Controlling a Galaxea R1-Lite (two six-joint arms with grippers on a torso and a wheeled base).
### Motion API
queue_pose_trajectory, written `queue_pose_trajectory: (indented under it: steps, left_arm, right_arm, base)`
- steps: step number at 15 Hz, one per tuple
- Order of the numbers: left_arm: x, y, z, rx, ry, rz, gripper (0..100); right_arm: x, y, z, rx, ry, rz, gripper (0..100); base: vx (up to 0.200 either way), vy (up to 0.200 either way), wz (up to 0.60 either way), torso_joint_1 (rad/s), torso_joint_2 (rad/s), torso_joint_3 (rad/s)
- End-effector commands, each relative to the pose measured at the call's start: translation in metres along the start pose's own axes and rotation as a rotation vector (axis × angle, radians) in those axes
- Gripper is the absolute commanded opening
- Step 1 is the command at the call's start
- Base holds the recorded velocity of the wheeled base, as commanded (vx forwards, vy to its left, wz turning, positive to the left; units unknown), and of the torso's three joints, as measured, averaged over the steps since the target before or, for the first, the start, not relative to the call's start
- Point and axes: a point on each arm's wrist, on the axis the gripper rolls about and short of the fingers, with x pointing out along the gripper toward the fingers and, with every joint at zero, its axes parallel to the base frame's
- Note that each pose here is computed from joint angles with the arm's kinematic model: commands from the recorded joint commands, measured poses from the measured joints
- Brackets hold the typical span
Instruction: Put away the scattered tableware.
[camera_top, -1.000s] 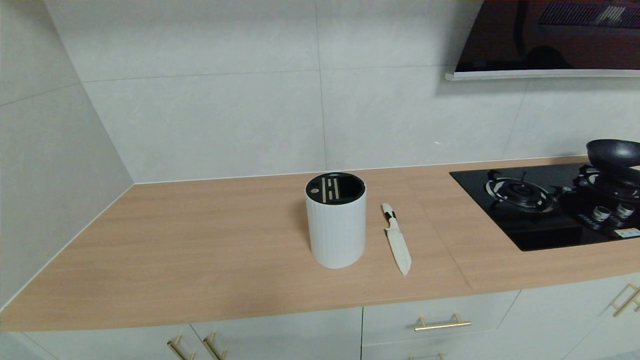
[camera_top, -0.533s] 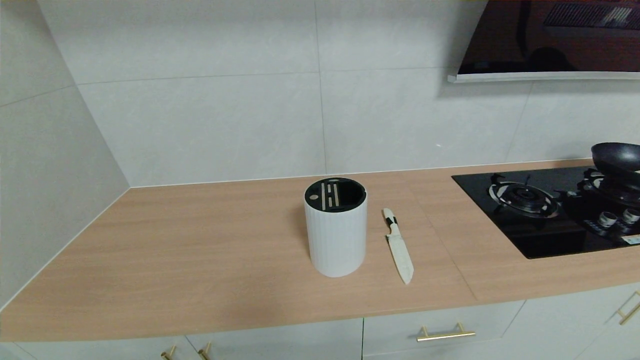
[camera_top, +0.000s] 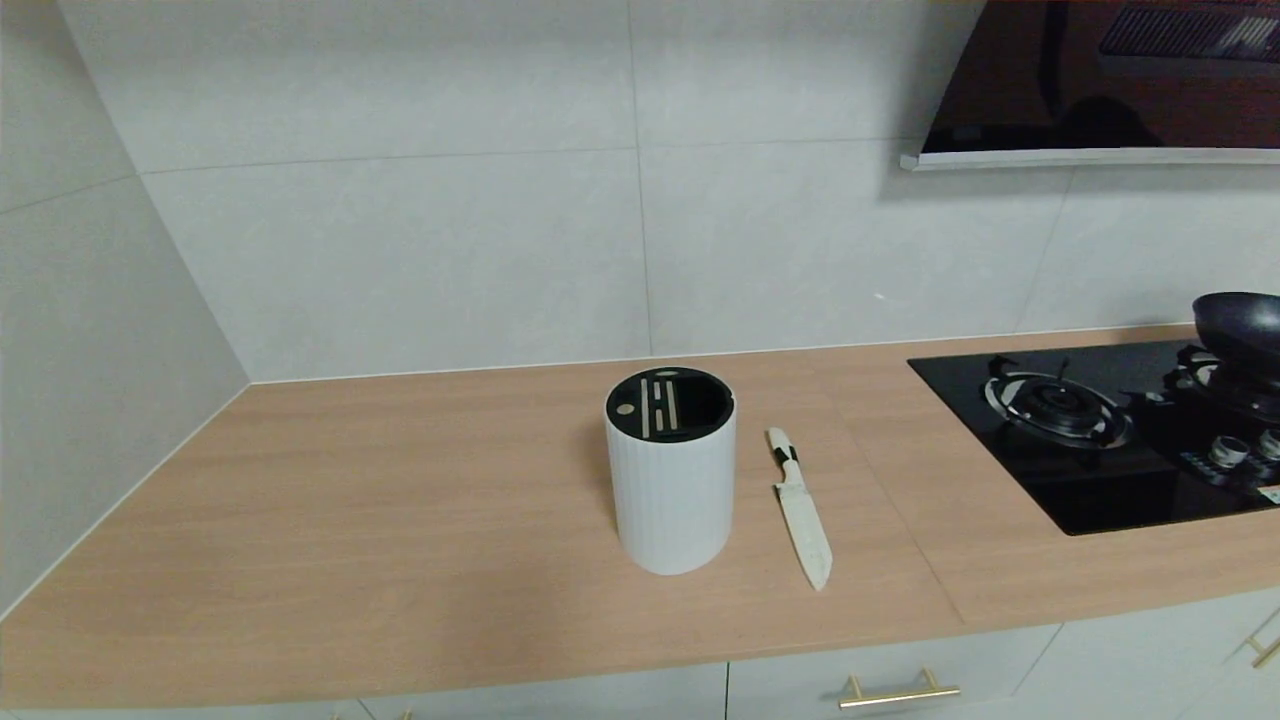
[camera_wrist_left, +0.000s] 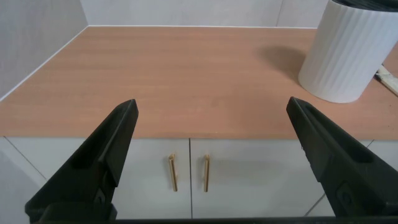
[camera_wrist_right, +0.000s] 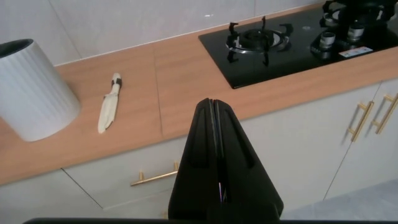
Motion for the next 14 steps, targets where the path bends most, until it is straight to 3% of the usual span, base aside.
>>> queue_pose_trajectory:
  steps: [1,6,14]
  left_arm:
    - [0.0001,0.0000,-0.0001,-0.001,0.000,0.001,100]
    - [0.0001,0.0000,-0.0001,-0.001,0.000,0.001,100]
    - [0.0001,0.0000,-0.0001,-0.001,0.000,0.001,100]
  right_arm:
    - [0.0001,0.0000,0.0000,0.000,0.001,0.000,0]
    - [0.0002,0.0001,0.0000,0.011,0.003,0.002,0]
    - [0.0002,0.0002,0.0000,0.008,0.004,0.009,0]
  base:
    - [0.000,0.000,0.00,0.000,0.00,0.000]
    - [0.000,0.000,0.00,0.000,0.00,0.000]
    - [0.000,0.000,0.00,0.145,-0.32,-0.169]
